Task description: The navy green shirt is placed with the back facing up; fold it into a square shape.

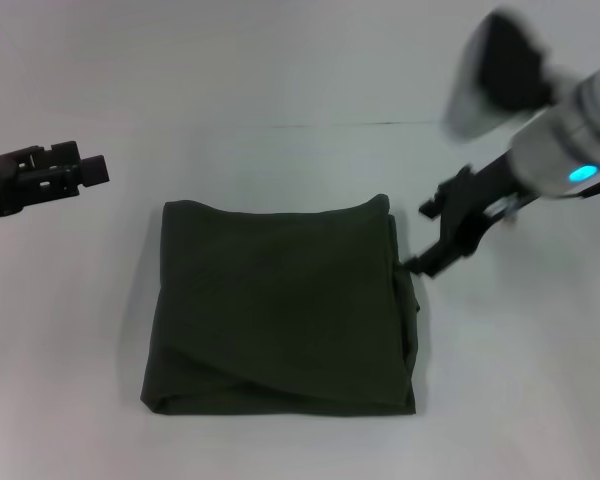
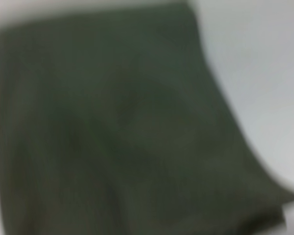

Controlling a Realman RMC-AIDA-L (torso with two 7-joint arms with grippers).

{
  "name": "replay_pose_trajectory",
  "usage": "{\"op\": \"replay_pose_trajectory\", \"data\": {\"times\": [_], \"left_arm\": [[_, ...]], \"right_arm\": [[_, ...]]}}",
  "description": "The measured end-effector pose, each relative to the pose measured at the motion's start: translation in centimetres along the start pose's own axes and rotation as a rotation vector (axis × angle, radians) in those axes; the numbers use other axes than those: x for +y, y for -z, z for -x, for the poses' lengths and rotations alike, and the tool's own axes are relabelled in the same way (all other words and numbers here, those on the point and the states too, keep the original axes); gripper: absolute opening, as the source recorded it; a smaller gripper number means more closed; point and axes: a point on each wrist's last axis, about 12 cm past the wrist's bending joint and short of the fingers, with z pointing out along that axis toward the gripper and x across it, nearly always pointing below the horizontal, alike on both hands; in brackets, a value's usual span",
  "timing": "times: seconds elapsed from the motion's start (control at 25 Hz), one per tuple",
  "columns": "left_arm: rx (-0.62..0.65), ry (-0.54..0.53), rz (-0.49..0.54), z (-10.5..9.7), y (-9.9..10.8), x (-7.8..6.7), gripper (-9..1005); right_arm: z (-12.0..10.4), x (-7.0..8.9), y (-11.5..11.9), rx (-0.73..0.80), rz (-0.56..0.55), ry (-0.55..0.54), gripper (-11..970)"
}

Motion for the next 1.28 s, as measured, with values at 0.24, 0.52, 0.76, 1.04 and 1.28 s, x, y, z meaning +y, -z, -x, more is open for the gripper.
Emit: {"op": "replay_pose_trajectory", "data": {"times": [0.24, 0.52, 0.76, 1.04, 1.28], "left_arm": [[-0.008, -0.137, -0.068, -1.1, -0.7, -1.1, 909], [-0.063, -0.338, -0.154, -4.0, -2.2, -2.3, 909], [-0.046, -0.37, -0.183, -5.4, -2.6, -2.8, 905], [0.024, -0.363, -0.223, -5.9, -3.0, -2.9, 902], [0.063, -0.345, -0.237, -5.7, -3.2, -2.8, 902]], "right_arm": [[-3.4, 0.6, 4.2, -0.444, 0.143, -0.118, 909], [-7.5, 3.0, 1.7, -0.681, 0.193, -0.096, 909], [-7.6, 4.1, 0.5, -0.789, 0.185, -0.049, 909], [-7.1, 5.0, -0.4, -0.827, 0.187, -0.015, 909], [-7.0, 5.3, -0.6, -0.834, 0.193, -0.008, 909]]}}
